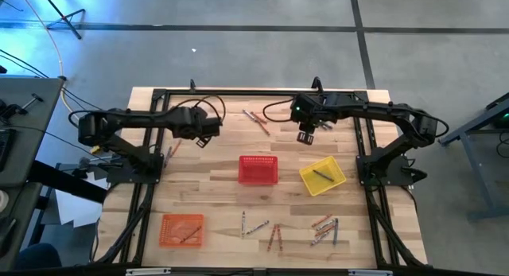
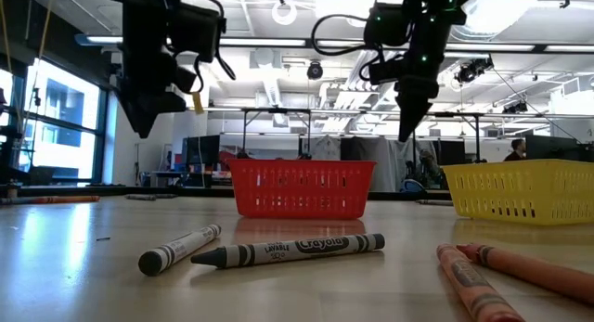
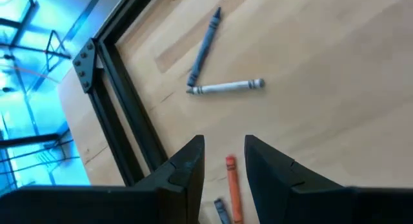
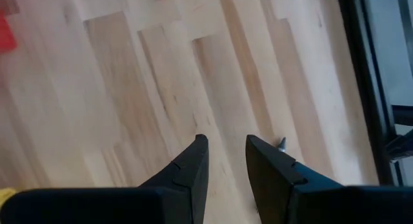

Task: Sort crayons
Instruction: Put the gray crayon into the red bin

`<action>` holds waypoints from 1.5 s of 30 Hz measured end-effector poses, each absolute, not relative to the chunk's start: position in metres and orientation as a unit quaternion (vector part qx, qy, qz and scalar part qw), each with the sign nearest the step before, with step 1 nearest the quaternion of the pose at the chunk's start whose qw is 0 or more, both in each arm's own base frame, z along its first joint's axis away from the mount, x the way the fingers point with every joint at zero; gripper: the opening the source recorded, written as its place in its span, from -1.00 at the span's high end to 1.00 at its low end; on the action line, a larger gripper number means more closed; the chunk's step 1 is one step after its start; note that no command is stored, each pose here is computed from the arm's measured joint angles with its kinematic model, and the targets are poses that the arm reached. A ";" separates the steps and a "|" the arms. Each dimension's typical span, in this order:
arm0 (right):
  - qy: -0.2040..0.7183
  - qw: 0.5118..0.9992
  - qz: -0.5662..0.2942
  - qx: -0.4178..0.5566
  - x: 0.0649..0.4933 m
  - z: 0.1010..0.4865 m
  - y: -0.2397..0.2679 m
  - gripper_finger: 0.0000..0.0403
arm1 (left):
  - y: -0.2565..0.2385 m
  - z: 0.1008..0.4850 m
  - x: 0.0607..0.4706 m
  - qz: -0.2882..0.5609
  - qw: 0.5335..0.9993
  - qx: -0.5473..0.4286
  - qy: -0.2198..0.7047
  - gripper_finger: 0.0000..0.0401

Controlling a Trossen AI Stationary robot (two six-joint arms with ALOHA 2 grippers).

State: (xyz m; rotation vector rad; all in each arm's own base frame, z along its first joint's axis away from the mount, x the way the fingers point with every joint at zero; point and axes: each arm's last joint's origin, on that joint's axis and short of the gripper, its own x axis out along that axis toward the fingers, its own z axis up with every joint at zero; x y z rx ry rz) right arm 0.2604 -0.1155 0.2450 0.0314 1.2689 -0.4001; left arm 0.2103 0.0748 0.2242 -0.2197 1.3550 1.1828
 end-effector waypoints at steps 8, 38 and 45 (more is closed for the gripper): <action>0.585 0.786 -0.199 0.021 0.257 0.245 -0.126 0.52 | 0.098 0.224 0.201 0.521 0.594 -0.107 0.604 0.51; 0.590 0.780 -0.209 0.029 0.252 0.245 -0.133 0.52 | 0.173 0.205 0.185 0.127 0.682 0.028 0.720 0.51; 0.589 0.779 -0.212 0.034 0.252 0.245 -0.133 0.52 | 0.184 0.183 0.186 0.082 0.660 0.015 0.747 0.55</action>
